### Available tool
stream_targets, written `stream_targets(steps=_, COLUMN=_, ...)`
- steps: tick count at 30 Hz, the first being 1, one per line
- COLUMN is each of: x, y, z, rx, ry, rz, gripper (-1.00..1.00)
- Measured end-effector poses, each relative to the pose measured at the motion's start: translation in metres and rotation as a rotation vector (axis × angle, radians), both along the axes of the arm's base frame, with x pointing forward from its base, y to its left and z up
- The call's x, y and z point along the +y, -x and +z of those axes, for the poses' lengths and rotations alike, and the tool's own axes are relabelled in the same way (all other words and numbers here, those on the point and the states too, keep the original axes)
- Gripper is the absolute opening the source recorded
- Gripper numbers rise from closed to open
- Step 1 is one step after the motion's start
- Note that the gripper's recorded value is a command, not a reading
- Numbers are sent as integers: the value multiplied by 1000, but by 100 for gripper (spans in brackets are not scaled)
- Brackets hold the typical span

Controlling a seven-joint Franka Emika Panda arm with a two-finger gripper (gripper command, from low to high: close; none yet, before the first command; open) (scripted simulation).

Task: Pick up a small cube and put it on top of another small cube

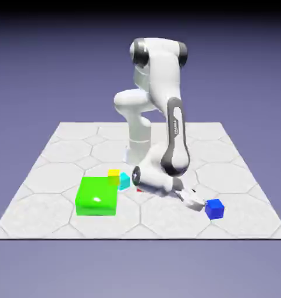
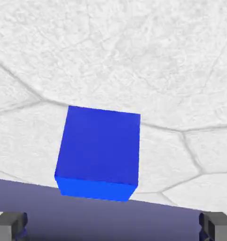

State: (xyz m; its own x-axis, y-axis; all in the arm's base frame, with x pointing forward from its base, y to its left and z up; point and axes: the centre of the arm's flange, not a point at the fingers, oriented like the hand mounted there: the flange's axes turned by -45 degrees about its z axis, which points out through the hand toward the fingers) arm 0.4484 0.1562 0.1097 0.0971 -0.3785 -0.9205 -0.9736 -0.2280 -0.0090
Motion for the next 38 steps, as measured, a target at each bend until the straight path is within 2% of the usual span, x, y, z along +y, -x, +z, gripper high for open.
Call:
stream_targets(steps=2, x=2, y=0, z=-3, rx=12, ry=-11, rz=-9, gripper=0)
stream_targets(steps=4, x=34, y=6, z=-30, rx=11, ry=-11, rz=-9, gripper=0)
stream_targets(steps=5, x=47, y=10, z=-42, rx=12, ry=-11, rz=-10, gripper=-100)
stream_targets(steps=7, x=47, y=10, z=-42, rx=11, ry=-11, rz=-12, gripper=-100)
stream_targets(steps=10, x=-2, y=-1, z=-2, rx=10, ry=-12, rz=-14, gripper=-100)
stream_targets(steps=17, x=-164, y=-4, z=51, rx=-18, ry=-7, rz=-108, gripper=-100)
stream_targets(steps=23, x=-291, y=46, z=91, rx=-16, ry=-3, rz=-200, gripper=-100)
stream_targets(steps=29, x=-390, y=135, z=125, rx=5, ry=-10, rz=-304, gripper=-100)
stream_targets(steps=31, x=-402, y=153, z=130, rx=9, ry=-13, rz=-322, gripper=-100)
stream_targets(steps=33, x=-368, y=149, z=100, rx=8, ry=-15, rz=-322, gripper=-100)
stream_targets(steps=34, x=-356, y=149, z=91, rx=9, ry=-13, rz=-322, gripper=100)
stream_targets(steps=36, x=-356, y=149, z=91, rx=10, ry=-13, rz=-320, gripper=100)
stream_targets(steps=38, x=-391, y=151, z=120, rx=8, ry=-14, rz=-320, gripper=100)
